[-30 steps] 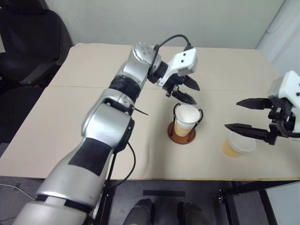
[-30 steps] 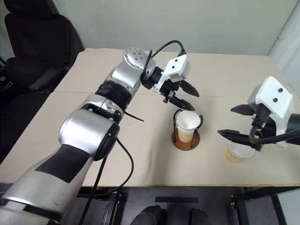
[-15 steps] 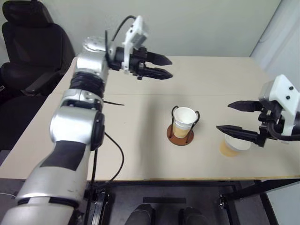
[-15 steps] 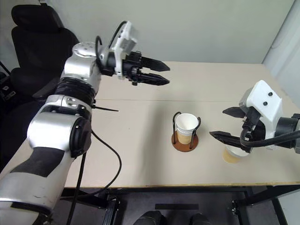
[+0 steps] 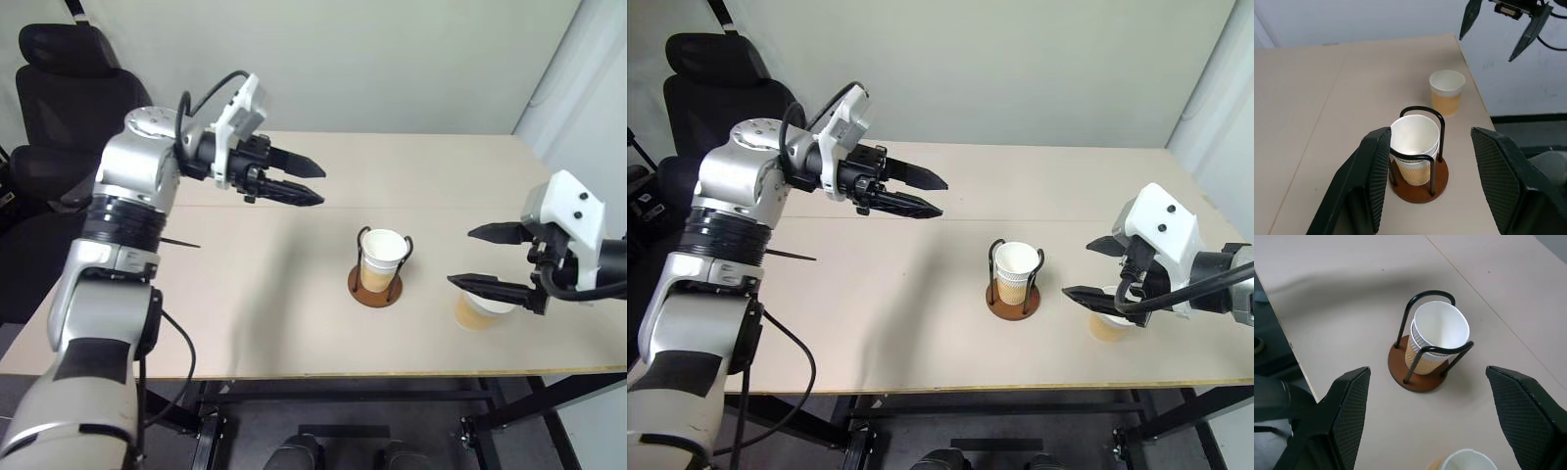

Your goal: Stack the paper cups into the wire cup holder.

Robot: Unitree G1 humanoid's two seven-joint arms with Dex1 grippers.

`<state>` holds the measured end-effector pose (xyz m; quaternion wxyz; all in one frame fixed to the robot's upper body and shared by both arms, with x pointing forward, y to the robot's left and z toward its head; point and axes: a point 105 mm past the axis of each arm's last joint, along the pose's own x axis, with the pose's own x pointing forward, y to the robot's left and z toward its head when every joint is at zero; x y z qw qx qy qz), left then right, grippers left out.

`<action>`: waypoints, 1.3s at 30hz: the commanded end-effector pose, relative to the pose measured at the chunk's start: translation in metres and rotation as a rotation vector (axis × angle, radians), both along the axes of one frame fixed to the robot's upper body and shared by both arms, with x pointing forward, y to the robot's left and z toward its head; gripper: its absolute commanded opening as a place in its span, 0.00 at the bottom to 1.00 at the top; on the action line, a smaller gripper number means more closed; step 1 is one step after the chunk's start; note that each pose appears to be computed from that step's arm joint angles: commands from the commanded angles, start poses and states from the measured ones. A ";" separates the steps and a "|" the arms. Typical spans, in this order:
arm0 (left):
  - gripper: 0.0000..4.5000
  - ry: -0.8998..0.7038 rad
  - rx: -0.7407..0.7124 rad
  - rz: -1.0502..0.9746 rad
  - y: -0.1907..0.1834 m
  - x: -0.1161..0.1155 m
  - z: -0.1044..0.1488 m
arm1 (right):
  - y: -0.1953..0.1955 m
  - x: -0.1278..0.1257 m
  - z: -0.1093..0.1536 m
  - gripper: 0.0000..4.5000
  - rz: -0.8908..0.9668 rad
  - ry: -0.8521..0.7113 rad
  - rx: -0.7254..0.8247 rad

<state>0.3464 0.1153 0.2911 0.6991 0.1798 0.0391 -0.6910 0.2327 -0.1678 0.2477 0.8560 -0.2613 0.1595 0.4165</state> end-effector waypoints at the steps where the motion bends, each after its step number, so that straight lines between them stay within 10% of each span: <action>1: 0.61 -0.019 0.009 -0.043 0.004 -0.010 0.005 | -0.006 0.001 -0.002 0.85 -0.010 -0.005 -0.057; 39: 0.61 0.030 0.073 -0.095 0.016 -0.041 -0.021 | -0.037 0.027 -0.077 0.85 0.058 0.139 -0.323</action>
